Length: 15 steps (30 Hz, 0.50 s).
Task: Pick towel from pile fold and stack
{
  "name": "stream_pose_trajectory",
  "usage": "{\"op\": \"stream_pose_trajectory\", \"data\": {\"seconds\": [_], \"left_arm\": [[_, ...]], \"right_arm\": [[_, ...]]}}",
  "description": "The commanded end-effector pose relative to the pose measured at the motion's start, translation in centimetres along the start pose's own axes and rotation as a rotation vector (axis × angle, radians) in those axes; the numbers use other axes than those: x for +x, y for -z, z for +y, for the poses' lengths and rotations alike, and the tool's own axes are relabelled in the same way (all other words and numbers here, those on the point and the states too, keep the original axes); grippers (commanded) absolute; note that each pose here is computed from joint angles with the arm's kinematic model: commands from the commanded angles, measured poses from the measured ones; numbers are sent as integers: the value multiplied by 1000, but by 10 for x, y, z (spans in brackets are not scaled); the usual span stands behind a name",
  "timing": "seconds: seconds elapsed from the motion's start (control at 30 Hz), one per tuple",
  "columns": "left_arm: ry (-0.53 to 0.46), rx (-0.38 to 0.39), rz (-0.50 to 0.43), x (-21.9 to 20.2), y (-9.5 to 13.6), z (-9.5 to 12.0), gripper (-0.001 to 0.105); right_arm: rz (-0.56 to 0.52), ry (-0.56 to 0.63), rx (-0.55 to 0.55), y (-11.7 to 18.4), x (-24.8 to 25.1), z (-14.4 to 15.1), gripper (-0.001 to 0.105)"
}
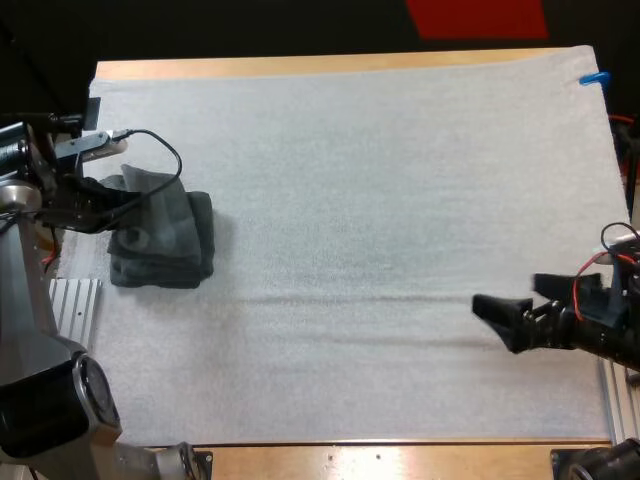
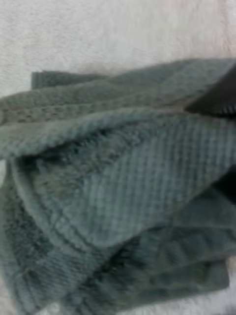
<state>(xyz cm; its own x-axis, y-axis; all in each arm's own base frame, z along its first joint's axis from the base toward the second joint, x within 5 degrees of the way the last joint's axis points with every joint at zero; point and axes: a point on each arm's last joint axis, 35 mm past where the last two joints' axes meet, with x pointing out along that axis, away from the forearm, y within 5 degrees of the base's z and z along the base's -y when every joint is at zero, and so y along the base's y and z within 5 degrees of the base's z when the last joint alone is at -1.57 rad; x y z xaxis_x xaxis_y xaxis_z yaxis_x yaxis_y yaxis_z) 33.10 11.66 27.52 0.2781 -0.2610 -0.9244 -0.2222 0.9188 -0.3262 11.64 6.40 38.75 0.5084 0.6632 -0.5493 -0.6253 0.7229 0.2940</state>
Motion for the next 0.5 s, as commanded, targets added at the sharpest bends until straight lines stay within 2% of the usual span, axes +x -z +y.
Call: {"op": "stream_pose_trajectory", "data": {"seconds": [0.0, 0.03, 0.07, 0.13, 0.33, 0.47], "left_arm": [[-37, 18, -9, -1, -1, 0, 31], [-68, 18, -7, -1, -1, 1, 42], [-83, 18, -6, -1, -1, 2, 46], [-118, 26, -5, -1, -1, 3, 63], [-122, 43, -40, -3, -4, 0, 65], [-128, 75, -76, -9, -5, -10, 65]], "right_arm": [[-24, -86, -15, -3, 0, 3, 100], [-37, -132, -24, -5, -1, 4, 100], [-44, -147, -29, -6, -1, 5, 100], [-72, -219, -50, -10, -1, 8, 100], [-139, -355, -105, -18, -4, 13, 100], [-151, -363, -86, -21, -4, 14, 100]]}}
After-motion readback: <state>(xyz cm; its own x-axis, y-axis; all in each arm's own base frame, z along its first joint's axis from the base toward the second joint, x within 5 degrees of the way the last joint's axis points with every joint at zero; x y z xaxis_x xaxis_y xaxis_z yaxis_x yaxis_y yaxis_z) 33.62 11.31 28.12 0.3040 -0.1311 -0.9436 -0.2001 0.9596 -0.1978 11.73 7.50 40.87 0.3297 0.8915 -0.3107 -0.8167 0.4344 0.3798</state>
